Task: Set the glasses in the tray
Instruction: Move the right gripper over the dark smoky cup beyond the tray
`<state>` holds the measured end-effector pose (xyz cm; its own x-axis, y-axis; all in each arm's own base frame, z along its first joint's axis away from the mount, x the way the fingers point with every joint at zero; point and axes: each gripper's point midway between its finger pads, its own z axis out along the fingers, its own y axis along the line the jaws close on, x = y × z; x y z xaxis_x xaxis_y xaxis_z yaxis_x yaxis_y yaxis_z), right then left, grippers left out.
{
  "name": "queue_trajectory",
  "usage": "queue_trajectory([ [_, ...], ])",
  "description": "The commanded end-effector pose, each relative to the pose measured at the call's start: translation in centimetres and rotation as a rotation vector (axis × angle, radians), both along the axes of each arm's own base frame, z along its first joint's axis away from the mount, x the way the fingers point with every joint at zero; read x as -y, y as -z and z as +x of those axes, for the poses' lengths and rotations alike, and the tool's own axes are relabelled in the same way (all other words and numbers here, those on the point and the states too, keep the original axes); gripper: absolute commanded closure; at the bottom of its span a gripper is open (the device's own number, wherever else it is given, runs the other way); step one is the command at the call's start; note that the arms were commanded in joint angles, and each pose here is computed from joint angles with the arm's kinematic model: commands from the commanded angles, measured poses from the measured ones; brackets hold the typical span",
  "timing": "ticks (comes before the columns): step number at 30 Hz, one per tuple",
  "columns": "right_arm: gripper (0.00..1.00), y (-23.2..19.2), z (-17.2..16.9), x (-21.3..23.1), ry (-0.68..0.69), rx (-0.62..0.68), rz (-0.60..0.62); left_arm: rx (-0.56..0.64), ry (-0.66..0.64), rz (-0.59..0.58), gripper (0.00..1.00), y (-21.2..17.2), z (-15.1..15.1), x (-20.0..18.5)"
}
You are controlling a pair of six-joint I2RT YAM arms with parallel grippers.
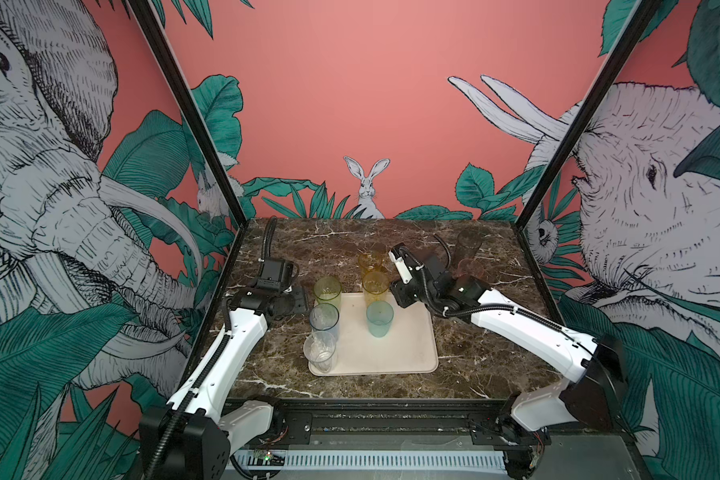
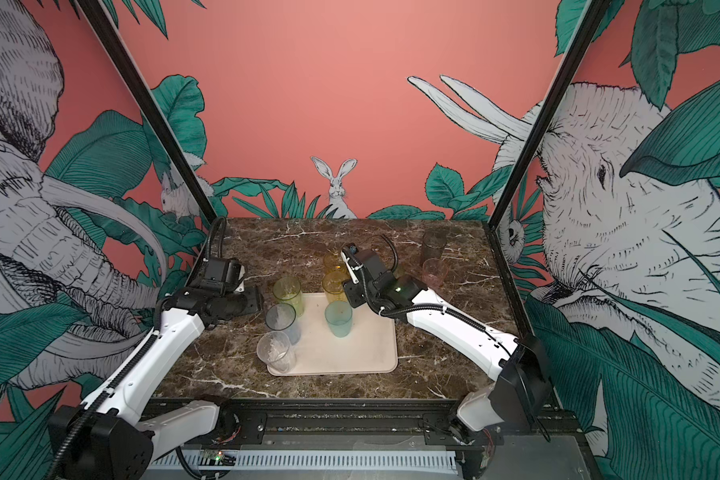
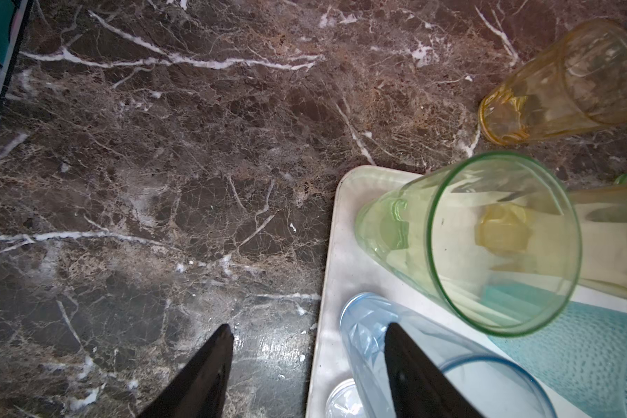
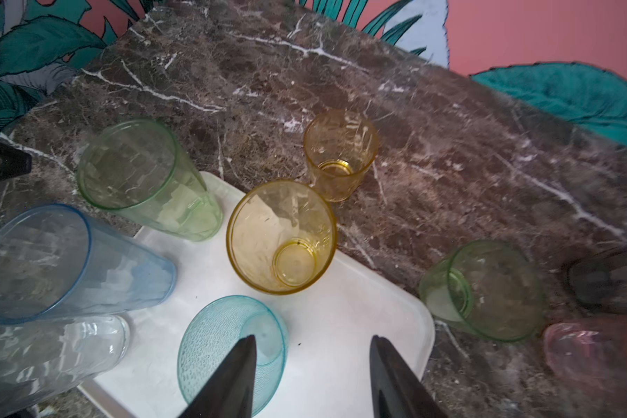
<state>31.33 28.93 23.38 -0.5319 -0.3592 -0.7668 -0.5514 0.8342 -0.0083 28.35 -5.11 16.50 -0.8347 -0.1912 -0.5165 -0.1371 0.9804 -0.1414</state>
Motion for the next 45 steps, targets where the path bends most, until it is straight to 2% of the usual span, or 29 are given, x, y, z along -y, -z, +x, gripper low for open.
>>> queue_trajectory([
  [1,0.4,-4.0,1.7,1.6,0.058,0.122,-0.016,0.023,-0.011,0.002,0.32,-1.0,0.3,-0.3],
  [11,0.36,-8.4,7.4,7.6,0.278,0.17,0.061,0.029,-0.013,-0.005,0.32,-1.1,0.1,-0.2],
  [22,0.35,-8.4,13.6,16.0,0.531,0.095,0.086,0.03,-0.012,-0.011,0.32,-1.0,0.0,-0.2],
  [32,0.35,-3.7,18.0,23.1,0.706,-0.063,0.037,0.034,-0.015,-0.014,0.32,-1.1,-0.3,-0.2],
  [41,0.36,0.2,20.4,28.8,0.827,-0.179,0.111,0.035,-0.012,-0.019,0.32,-1.2,-0.3,-0.1],
  [45,0.36,1.6,20.9,30.0,0.848,-0.212,0.141,0.035,-0.014,-0.02,0.32,-1.2,-0.3,-0.1],
])
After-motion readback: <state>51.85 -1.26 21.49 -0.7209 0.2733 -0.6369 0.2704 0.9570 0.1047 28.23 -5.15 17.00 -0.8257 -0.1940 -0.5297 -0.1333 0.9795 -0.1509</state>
